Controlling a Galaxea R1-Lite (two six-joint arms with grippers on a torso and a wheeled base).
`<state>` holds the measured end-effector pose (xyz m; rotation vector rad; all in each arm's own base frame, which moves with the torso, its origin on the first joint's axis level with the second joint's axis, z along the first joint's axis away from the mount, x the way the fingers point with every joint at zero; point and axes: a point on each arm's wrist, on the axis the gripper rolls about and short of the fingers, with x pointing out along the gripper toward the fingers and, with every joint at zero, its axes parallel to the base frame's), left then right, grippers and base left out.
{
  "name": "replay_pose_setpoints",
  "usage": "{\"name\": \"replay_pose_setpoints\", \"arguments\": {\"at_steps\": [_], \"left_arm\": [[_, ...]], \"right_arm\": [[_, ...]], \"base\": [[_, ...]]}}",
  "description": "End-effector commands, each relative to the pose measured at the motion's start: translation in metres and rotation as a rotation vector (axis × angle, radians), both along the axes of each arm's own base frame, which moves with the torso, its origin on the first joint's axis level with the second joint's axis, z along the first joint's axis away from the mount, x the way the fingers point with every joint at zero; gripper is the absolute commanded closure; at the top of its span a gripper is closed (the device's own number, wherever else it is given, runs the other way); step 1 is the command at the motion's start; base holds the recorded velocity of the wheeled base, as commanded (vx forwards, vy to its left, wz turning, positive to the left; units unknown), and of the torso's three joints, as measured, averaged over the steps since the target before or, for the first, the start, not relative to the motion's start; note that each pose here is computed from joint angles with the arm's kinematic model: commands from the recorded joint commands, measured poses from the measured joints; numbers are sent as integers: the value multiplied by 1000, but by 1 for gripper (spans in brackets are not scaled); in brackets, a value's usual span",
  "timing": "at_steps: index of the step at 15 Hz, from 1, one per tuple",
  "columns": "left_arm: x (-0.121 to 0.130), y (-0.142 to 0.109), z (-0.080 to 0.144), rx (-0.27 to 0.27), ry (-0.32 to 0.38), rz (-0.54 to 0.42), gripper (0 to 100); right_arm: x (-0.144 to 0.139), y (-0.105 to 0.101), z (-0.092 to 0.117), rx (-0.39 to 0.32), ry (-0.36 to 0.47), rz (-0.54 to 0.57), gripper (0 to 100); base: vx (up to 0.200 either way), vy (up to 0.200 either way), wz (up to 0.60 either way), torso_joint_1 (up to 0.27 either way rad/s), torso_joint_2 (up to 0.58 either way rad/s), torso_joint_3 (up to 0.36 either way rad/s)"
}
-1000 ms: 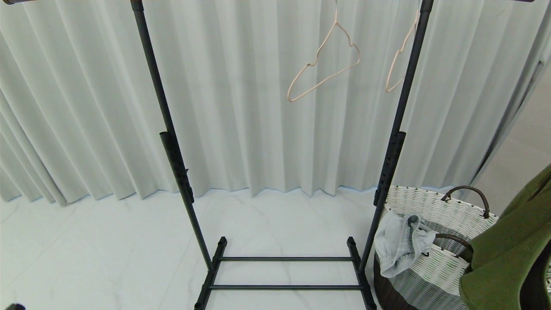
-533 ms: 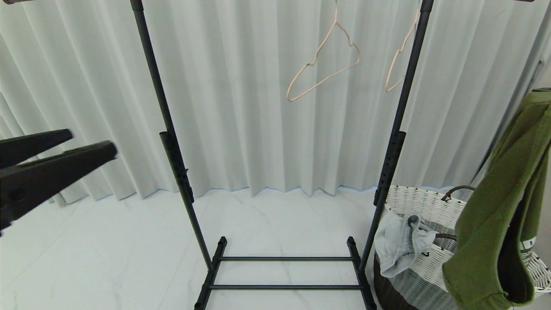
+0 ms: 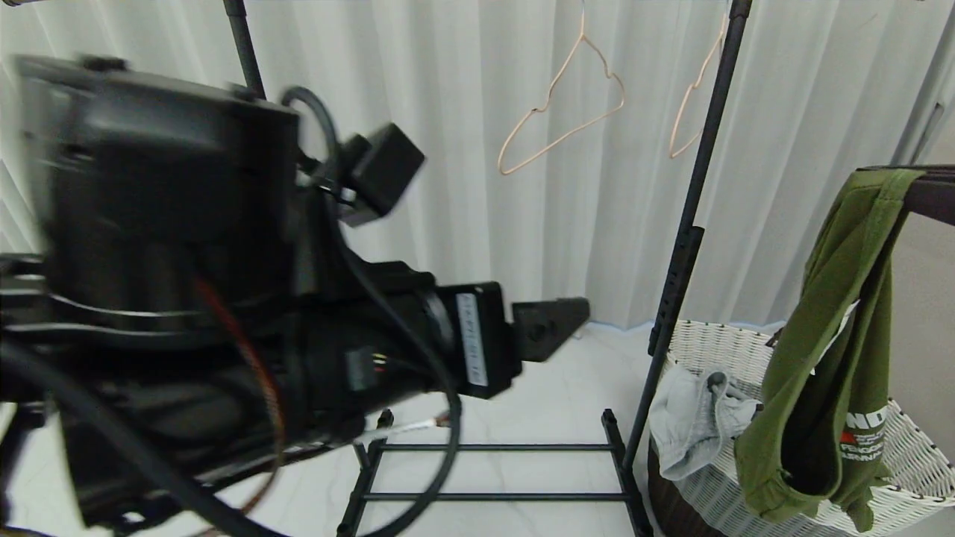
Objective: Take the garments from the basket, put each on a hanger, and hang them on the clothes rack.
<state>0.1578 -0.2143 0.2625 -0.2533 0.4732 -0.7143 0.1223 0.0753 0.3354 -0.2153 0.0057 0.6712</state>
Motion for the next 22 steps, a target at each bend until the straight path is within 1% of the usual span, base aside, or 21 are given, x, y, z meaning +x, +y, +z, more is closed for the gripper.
{"name": "replay_pose_setpoints", "arguments": {"at_steps": [1,3,4,6,7,8,9,12,14,16,18,22], "left_arm": [[2,-61,-34,63,95,-61,0],[2,-86,-47,79,123,-89,0],[-1,-103,-53,77,141,-113,0],[-2,-134,-58,39,170,-130,0],[3,-147,-62,22,181,-121,0],[6,-155,-65,13,187,-119,0],[9,-162,-70,19,190,-118,0],[11,-167,-81,42,202,-116,0],[17,-170,-91,61,209,-100,0],[25,-173,-105,98,212,-68,0],[26,-174,-115,121,224,-59,0],[26,-171,-118,136,229,-53,0]], "right_arm": [[1,1,-1,5,12,4,100],[1,1,-1,25,25,13,100],[0,1,-1,33,30,16,100],[-1,0,-1,38,32,16,100],[-2,0,0,47,35,18,100],[-2,0,0,48,34,19,100],[-2,0,0,48,36,20,100],[-2,0,0,51,38,44,100],[-3,1,0,52,36,50,100],[-5,1,1,52,33,54,100],[-6,0,1,54,30,52,100],[-7,-1,1,54,24,51,100]], "base": [[0,0,0,0,0,0],[0,0,0,0,0,0],[0,0,0,0,0,0],[0,0,0,0,0,0],[0,0,0,0,0,0],[0,0,0,0,0,0],[0,0,0,0,0,0],[0,0,0,0,0,0],[0,0,0,0,0,0],[0,0,0,0,0,0],[0,0,0,0,0,0],[0,0,0,0,0,0]]}}
